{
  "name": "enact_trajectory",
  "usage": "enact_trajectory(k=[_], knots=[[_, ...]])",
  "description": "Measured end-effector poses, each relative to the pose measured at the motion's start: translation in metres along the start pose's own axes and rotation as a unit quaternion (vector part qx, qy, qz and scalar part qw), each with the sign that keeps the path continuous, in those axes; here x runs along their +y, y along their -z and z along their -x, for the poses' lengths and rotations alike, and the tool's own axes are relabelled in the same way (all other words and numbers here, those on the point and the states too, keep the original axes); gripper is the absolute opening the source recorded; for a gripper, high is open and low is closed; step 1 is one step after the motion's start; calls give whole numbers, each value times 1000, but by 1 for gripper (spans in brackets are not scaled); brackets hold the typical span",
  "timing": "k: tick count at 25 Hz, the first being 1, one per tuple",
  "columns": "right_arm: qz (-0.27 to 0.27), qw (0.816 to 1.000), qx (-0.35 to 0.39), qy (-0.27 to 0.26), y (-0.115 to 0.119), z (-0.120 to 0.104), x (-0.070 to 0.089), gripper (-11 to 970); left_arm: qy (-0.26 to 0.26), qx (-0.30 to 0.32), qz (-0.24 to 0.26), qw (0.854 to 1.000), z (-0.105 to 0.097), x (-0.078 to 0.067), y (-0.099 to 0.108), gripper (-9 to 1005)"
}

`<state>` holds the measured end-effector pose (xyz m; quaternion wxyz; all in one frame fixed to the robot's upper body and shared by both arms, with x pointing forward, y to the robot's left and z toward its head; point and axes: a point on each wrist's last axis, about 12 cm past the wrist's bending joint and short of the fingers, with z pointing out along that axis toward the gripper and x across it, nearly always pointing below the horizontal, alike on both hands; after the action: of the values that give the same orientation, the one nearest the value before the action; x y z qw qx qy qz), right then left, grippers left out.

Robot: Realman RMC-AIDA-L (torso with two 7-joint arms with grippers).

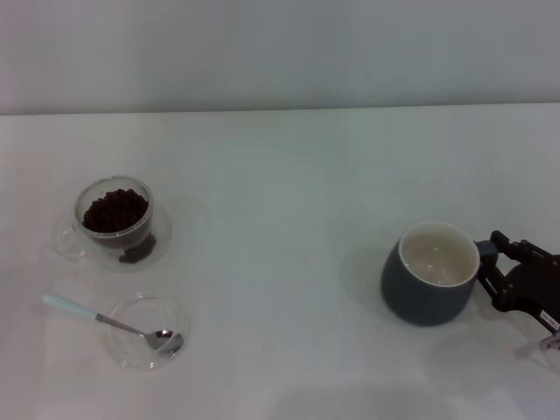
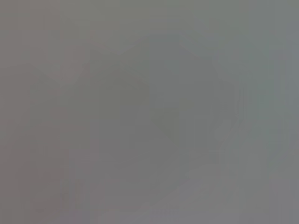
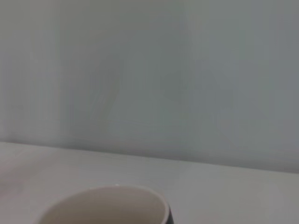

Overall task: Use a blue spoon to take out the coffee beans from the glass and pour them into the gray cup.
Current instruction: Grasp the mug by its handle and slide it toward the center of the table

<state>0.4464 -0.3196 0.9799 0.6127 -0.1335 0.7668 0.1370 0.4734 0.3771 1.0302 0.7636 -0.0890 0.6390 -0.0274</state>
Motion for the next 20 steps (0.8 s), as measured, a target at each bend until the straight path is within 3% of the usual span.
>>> enact_trajectory(k=[3, 20], knots=[[11, 1000, -2, -1, -4, 2, 3, 371, 1, 0, -2, 1000, 0, -1, 0, 875], [55, 998, -1, 4, -35, 15, 26, 366, 8, -1, -18, 1000, -1, -11, -12, 873]])
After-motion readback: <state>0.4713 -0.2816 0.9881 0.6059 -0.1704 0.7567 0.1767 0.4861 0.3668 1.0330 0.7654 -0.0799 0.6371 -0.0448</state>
